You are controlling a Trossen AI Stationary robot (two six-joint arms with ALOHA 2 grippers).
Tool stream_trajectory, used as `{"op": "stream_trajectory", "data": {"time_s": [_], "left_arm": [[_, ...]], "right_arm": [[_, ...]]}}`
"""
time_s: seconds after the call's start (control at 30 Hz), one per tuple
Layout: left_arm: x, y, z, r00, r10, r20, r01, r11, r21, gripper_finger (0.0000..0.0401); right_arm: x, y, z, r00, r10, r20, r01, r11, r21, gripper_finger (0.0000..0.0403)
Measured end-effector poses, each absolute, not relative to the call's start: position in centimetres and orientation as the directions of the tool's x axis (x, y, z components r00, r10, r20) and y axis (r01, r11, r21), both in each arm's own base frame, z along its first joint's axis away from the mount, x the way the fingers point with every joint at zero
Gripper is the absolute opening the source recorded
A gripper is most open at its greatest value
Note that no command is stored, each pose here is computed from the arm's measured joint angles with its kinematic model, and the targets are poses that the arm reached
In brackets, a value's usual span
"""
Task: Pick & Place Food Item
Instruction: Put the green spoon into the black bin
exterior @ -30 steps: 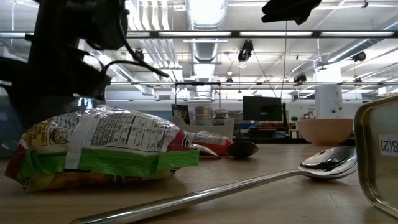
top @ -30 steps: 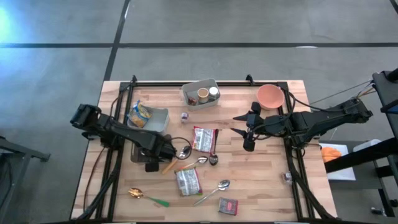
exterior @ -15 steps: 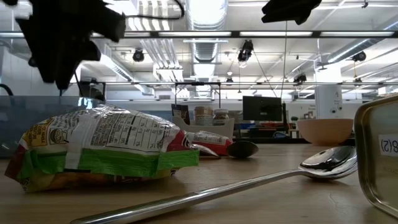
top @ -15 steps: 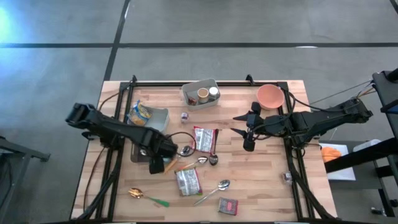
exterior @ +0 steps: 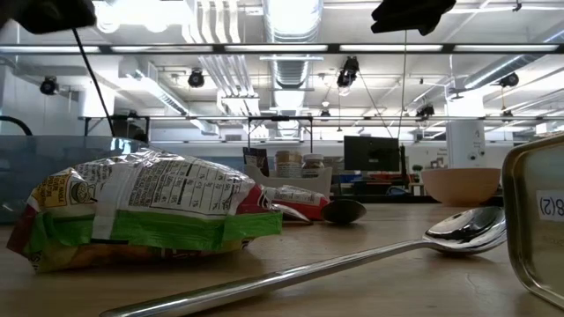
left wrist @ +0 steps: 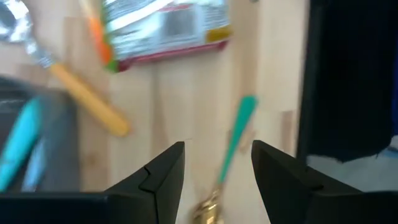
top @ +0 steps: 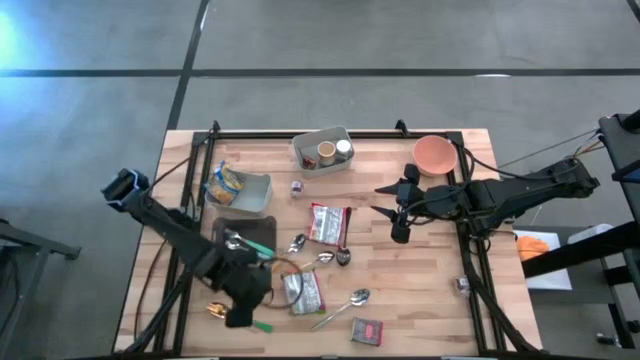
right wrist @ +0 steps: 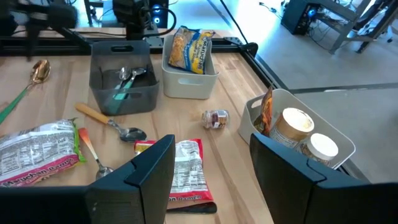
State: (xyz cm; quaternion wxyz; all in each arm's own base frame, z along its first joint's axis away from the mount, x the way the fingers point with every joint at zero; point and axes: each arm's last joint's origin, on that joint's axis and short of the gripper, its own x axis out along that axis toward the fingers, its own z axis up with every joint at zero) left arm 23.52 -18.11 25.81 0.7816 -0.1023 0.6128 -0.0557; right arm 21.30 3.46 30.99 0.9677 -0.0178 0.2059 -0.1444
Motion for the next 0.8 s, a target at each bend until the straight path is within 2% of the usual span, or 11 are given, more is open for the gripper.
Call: {"op": "stream_trajectory", "data": {"time_s": [0.13, 0.53, 0.8], "left_arm": [[22.7, -20.2, 25.6, 0.297, -0.212, -0.931, -0.022, 0.973, -0.229, 0.0187], [22.3, -23.2, 23.3, 0.269, -0.218, -0.938, 0.078, 0.976, -0.205, 0.0124], [23.3, -24.0, 22.3, 0.302, -0.240, -0.923, 0.139, 0.969, -0.206, 0.0119]], "right_arm": [[21.3, 3.5, 31.0, 0.873, -0.287, -0.393, 0.272, 0.958, -0.094, 0.0208], [21.3, 3.5, 31.0, 0.874, -0.287, -0.392, 0.272, 0.958, -0.096, 0.0208], [21.3, 3.5, 31.0, 0.874, -0.287, -0.393, 0.269, 0.958, -0.103, 0.0208]]}}
